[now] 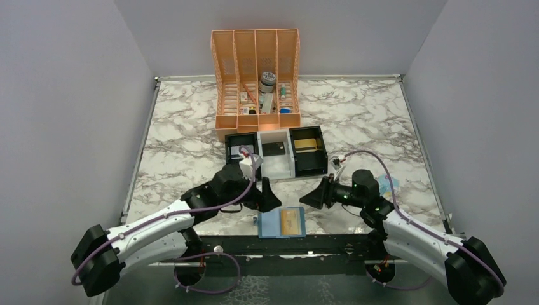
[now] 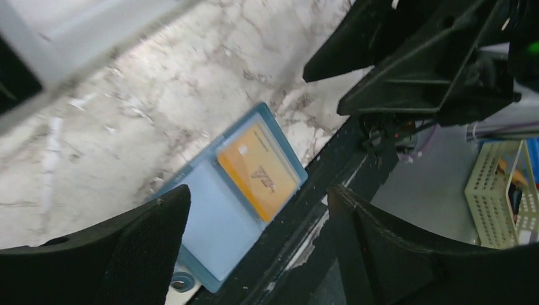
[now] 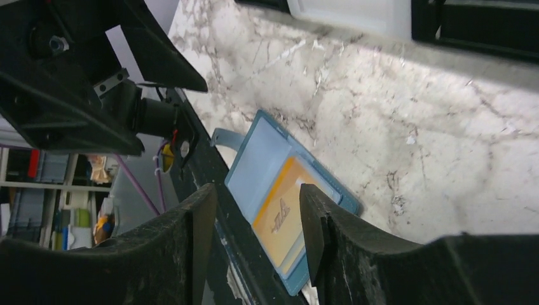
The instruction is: Take the credit cards out of the card holder
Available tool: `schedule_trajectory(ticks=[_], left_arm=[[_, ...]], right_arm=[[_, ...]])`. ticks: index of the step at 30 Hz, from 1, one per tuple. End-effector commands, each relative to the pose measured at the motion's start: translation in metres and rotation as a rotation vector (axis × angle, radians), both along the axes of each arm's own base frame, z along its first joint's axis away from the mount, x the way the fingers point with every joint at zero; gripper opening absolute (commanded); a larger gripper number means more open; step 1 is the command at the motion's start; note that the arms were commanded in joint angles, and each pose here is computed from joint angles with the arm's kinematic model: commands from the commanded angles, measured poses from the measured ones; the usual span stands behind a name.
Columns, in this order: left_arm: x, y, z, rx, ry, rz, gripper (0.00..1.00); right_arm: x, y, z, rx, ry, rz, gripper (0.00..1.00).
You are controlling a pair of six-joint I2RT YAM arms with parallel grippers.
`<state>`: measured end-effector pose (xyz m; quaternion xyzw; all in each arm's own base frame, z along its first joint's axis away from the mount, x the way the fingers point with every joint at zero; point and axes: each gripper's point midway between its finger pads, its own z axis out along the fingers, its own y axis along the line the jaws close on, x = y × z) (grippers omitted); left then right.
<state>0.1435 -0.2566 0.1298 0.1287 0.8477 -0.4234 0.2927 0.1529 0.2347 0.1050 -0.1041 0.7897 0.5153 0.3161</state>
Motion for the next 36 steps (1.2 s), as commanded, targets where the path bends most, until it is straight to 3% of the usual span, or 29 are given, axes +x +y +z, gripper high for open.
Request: schedule_trajectory(ticks=[1,11,17,30,36], left_arm=[[-0.004,-0.022,-0.008,0.015,-0.005,0.036,0.78],[-0.025,-0.031,-0.051,0.072,0.077,0.044,0.62],[-0.033,-0.036,-0.058,0.035,0.099,0.025,0.58],[-0.044,-0.044,-0.081,0.085,0.142,-0.001,0.48],[-0.045,-0.043,-0.091,0.093,0.178,0.038,0.41]], right_arm=[[-0.014,0.004,-0.022,-0.066,0.079,0.03,0.48],[-0.034,0.019,-0.047,-0.146,0.152,0.096,0.36],[-0.037,0.025,-0.053,-0.184,0.174,0.097,0.28],[-0.046,0.024,-0.074,-0.242,0.236,0.097,0.24],[-0.041,0.015,-0.084,-0.272,0.257,0.022,0.17]])
